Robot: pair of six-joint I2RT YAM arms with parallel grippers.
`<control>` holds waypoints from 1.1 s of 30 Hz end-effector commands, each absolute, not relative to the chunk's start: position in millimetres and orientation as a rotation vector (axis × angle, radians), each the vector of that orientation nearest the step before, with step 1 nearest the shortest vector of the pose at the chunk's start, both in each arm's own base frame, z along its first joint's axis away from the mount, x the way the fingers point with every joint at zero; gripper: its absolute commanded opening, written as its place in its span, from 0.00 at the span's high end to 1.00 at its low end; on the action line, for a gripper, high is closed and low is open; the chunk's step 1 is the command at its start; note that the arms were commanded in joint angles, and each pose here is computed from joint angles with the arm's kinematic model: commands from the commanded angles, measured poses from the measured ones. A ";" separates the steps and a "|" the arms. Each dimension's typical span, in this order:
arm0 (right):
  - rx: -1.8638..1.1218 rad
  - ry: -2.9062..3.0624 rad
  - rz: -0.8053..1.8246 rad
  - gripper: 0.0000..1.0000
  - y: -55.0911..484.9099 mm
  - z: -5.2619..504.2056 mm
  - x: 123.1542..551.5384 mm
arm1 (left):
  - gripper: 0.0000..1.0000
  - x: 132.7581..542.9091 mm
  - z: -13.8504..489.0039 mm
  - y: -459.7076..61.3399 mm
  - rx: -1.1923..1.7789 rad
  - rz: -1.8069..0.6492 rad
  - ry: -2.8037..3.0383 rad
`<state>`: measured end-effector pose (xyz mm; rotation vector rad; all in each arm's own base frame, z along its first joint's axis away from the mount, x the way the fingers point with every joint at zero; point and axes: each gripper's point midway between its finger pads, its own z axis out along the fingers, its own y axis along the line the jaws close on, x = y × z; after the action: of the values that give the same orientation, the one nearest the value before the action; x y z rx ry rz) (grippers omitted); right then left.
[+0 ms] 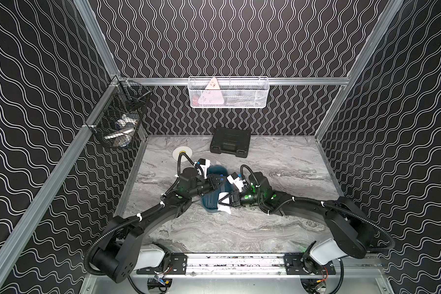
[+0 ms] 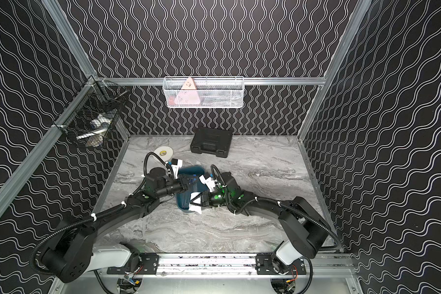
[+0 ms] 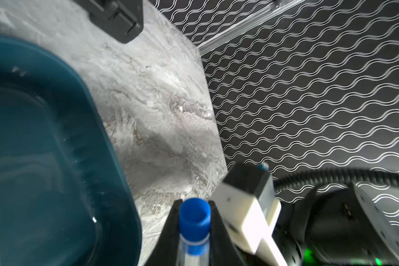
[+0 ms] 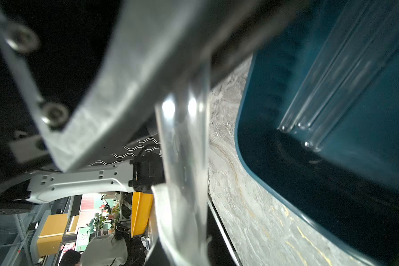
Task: Wipe the exteriors of test tubes
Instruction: Wipe the dirt from the test tube.
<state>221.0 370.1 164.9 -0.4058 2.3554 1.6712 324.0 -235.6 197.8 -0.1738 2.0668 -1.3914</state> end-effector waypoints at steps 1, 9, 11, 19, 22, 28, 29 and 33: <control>-0.399 2.297 1.647 0.82 365.1 182.2 244.8 | 0.87 316.6 210.4 -241.1 -0.110 -1.443 2.036; -0.413 2.347 1.701 0.82 366.1 172.3 224.3 | 0.87 321.0 216.8 -239.4 -0.146 -1.477 1.999; -0.420 2.371 1.709 0.82 369.5 164.3 205.4 | 0.87 322.0 219.3 -239.4 -0.153 -1.496 1.982; -0.379 2.370 1.718 0.82 369.3 151.9 181.9 | 0.87 321.1 217.6 -241.4 -0.145 -1.520 1.983; -0.451 2.337 1.722 0.82 378.1 168.2 190.3 | 0.87 320.3 220.6 -241.7 -0.137 -1.525 1.977; -0.443 2.276 1.693 0.82 374.9 195.6 240.4 | 0.87 316.9 224.4 -241.3 -0.126 -1.526 1.979; -0.417 2.268 1.710 0.82 373.0 197.3 247.5 | 0.87 316.9 224.1 -240.9 -0.128 -1.523 1.980; -0.374 2.227 1.750 0.82 370.5 202.5 254.5 | 0.87 318.6 225.5 -241.2 -0.126 -1.519 1.976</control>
<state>246.1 369.3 191.2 -0.3986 2.2921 1.7234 323.8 -235.5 214.7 -0.1900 1.9965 -1.4777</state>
